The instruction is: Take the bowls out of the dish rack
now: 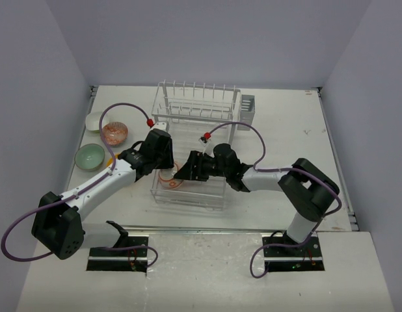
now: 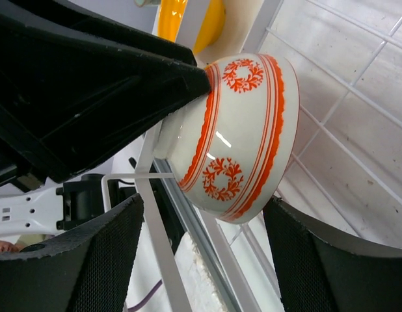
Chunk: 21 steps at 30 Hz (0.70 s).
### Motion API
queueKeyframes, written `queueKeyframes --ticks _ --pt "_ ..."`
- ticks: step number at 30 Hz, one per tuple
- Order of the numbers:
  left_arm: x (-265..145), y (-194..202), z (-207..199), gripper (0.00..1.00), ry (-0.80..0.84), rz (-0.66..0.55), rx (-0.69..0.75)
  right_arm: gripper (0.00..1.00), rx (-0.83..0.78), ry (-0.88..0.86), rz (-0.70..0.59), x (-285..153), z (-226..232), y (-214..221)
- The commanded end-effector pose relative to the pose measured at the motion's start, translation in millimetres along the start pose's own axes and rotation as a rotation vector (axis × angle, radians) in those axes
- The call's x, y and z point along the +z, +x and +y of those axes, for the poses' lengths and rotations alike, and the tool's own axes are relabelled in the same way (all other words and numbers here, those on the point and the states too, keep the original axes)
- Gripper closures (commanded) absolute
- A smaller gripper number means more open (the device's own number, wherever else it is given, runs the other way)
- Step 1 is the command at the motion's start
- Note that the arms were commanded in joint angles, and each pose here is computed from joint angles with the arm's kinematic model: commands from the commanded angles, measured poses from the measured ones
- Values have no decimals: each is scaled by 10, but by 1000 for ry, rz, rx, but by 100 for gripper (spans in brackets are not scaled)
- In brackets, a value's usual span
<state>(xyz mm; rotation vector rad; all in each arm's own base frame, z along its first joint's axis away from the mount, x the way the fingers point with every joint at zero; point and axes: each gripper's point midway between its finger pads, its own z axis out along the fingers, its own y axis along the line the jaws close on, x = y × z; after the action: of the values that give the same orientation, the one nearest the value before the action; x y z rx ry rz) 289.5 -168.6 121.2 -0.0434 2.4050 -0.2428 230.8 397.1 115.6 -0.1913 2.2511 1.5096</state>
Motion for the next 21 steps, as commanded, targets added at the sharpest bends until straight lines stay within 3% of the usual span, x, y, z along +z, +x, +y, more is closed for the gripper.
queueKeyframes --ticks 1,11,15,18,19,21 --pt "-33 18 -27 61 13 -1 22 28 -25 -137 -33 70 288 -131" --pt "-42 3 -26 60 13 -7 23 40 -5 -223 -25 110 412 -137" --pt "-45 -15 -29 60 12 -12 23 53 0 -216 -20 113 378 -114" --pt "-45 -26 -32 60 12 -14 23 53 20 -219 -6 127 361 -91" --pt "-40 -22 -31 60 10 -12 25 61 33 -218 5 144 338 -62" --pt "-42 -28 -34 60 11 -13 25 63 42 -233 19 144 355 -38"
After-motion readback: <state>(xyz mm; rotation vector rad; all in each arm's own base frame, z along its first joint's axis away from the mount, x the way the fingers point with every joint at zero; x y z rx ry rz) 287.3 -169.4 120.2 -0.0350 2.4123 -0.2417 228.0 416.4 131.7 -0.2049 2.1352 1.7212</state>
